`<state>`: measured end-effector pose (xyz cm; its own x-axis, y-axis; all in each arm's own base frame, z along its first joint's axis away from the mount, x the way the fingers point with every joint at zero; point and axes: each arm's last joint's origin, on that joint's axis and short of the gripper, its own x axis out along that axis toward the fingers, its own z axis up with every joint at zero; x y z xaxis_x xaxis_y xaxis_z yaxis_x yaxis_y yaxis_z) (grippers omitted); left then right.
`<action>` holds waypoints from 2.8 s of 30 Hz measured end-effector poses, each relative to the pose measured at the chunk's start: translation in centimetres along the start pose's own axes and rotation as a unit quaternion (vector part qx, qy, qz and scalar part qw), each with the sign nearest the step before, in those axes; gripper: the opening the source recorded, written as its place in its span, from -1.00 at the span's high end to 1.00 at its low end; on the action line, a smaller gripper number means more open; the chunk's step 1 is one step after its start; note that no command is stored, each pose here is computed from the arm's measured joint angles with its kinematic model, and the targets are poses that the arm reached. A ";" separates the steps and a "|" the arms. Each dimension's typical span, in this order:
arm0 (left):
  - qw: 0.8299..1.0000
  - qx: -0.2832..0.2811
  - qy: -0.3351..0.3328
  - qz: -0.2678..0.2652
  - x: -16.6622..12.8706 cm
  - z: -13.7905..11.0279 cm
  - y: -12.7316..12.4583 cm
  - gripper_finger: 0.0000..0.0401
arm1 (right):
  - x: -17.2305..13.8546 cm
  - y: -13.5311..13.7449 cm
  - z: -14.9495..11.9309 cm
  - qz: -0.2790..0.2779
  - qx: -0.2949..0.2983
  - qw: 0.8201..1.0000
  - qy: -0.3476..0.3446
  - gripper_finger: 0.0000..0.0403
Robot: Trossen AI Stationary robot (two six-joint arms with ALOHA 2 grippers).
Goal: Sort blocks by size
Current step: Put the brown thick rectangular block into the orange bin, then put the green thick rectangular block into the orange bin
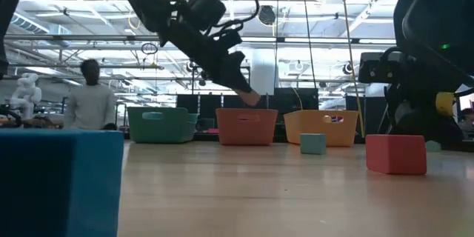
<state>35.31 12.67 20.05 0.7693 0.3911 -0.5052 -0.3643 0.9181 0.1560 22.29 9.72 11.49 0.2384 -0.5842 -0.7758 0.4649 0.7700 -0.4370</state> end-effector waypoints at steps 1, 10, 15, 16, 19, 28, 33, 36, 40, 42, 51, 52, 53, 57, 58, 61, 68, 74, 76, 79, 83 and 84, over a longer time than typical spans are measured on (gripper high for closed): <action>1.000 -0.004 0.002 0.003 0.1 -0.1 0.5 0.32 | 0.0 0.0 0.0 0.000 0.000 1.000 0.000 -0.07; 0.999 -0.044 -0.016 0.008 1.1 -0.7 3.4 0.32 | 0.0 0.1 0.1 0.006 -0.007 1.000 -0.003 -0.07; 0.998 -0.053 -0.032 0.011 1.8 -0.9 3.5 0.32 | 0.0 0.1 0.1 0.008 -0.007 1.000 -0.003 -0.07; 0.998 -0.054 -0.031 0.012 1.9 -0.9 3.7 0.32 | 0.0 0.2 0.1 0.010 -0.007 1.000 -0.001 -0.07; 0.998 -0.058 -0.023 0.017 1.9 -1.2 4.1 0.32 | 0.0 0.2 0.1 0.011 -0.007 1.000 0.001 -0.07; 0.997 -0.066 -0.013 0.028 1.9 -1.6 5.2 0.31 | 0.0 0.2 0.1 0.013 -0.007 1.000 0.003 -0.07; 0.997 -0.066 -0.007 0.027 1.9 -1.7 5.1 0.24 | 0.0 0.2 0.1 0.014 -0.007 1.000 0.004 -0.07; 0.997 -0.067 -0.006 0.027 1.9 -1.7 5.1 0.23 | 0.0 0.2 0.1 0.014 -0.003 1.000 0.004 -0.07; 0.997 -0.078 -0.001 0.027 1.9 -1.8 5.1 0.22 | 0.0 0.2 0.1 0.015 0.006 1.000 0.005 -0.07; 0.997 -0.078 -0.001 0.026 1.9 -1.8 5.1 0.22 | 0.0 0.2 0.1 0.015 0.006 1.000 0.005 -0.07; 0.997 -0.076 -0.001 0.029 1.9 -1.8 5.3 0.01 | 0.3 0.0 0.4 0.013 0.005 1.000 0.009 -0.07; 0.997 -0.076 -0.001 0.029 1.9 -1.8 5.3 -0.05 | 0.2 0.0 0.4 0.014 0.004 1.000 0.010 -0.07; 0.997 -0.077 0.001 0.029 1.9 -1.9 5.3 -0.10 | 0.2 0.0 0.5 0.013 0.003 1.000 0.010 -0.07; 0.997 -0.078 0.000 0.021 1.3 -1.4 5.1 -0.23 | -0.3 0.0 0.9 0.018 -0.001 1.000 0.012 -0.07; 0.997 -0.077 -0.001 0.018 1.1 -1.2 5.0 -0.23 | -0.5 0.0 1.0 0.022 -0.001 1.000 0.010 -0.07; 0.997 -0.070 -0.013 0.006 0.1 -0.2 4.1 -0.23 | -1.3 -0.6 1.4 0.034 0.001 0.999 0.000 -0.07; 0.998 -0.036 -0.038 -0.043 -2.8 2.1 0.2 -0.21 | -4.2 -2.4 1.8 0.093 0.014 0.995 -0.015 -0.07; 0.996 0.004 -0.047 -0.079 -4.0 1.8 -4.7 -0.21 | -6.2 -3.3 1.1 0.193 -0.035 0.980 0.046 -0.07; 0.995 0.014 -0.054 -0.088 -4.4 1.8 -6.3 -0.20 | -6.7 -3.6 0.7 0.216 -0.051 0.973 0.069 -0.07; 0.993 0.027 -0.070 -0.093 -5.2 1.7 -8.7 -0.20 | -7.5 -4.2 0.1 0.232 -0.065 0.966 0.090 -0.07; 0.989 0.034 -0.104 -0.101 -6.2 1.8 -11.2 -0.20 | -8.4 -4.7 -0.6 0.250 -0.072 0.960 0.108 -0.07; 0.988 0.034 -0.111 -0.106 -6.5 1.8 -11.7 -0.20 | -8.6 -4.7 -0.8 0.257 -0.075 0.957 0.114 -0.07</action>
<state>35.56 -0.51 23.04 0.9234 0.1868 -0.3354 -0.1519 0.9801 0.1277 17.37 11.31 19.88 0.2021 -0.0601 -0.9775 0.2037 0.9789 -0.0181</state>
